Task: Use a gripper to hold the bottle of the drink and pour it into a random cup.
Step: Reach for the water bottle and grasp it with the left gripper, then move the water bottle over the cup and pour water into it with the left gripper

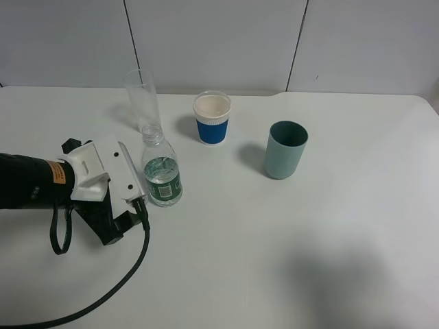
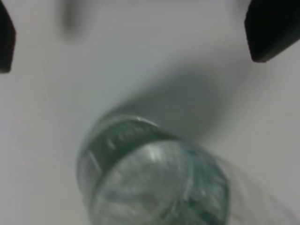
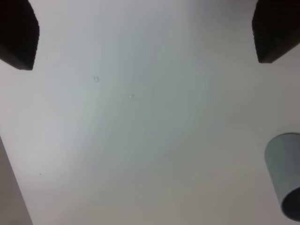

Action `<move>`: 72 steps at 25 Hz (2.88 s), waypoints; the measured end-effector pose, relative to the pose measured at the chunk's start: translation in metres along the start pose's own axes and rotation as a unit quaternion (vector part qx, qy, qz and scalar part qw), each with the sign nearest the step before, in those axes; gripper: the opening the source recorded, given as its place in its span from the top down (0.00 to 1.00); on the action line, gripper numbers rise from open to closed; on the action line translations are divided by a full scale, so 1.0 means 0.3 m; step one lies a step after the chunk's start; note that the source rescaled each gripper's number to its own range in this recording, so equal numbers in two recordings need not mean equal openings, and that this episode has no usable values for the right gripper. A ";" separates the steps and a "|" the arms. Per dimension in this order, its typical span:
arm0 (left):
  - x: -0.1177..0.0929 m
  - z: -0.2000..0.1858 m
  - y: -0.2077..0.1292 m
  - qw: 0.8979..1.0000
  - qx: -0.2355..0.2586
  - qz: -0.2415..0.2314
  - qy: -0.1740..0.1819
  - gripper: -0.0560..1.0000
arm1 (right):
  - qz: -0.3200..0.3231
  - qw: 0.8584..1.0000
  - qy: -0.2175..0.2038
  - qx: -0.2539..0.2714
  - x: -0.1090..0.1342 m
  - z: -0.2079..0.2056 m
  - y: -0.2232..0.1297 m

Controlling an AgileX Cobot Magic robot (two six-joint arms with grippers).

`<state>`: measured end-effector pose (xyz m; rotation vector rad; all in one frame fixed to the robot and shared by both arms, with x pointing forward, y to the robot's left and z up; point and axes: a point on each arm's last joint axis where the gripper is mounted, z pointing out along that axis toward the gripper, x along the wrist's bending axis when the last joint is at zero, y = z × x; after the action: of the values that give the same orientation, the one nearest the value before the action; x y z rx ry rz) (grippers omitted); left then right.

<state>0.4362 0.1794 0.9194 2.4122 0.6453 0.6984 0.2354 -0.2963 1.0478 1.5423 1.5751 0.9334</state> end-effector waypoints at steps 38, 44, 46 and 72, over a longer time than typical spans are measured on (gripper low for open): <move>-0.025 0.146 -0.001 0.958 -0.216 -0.187 -0.011 0.00 | 0.000 1.000 0.000 0.000 0.000 0.000 0.000; -0.041 0.173 -0.018 0.957 -0.218 -0.188 -0.021 0.00 | 0.000 1.000 0.000 0.000 0.000 0.000 0.000; -0.046 0.185 -0.027 0.957 -0.216 -0.190 -0.023 0.00 | 0.000 1.000 0.000 0.000 0.000 0.000 0.000; -0.042 0.234 -0.008 0.952 -0.226 -0.203 -0.034 0.95 | 0.000 1.000 0.000 0.000 0.000 0.000 0.000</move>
<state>0.4678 0.1487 0.8631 1.8006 0.8203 0.5155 0.2354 -0.2963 1.0478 1.5423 1.5751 0.9334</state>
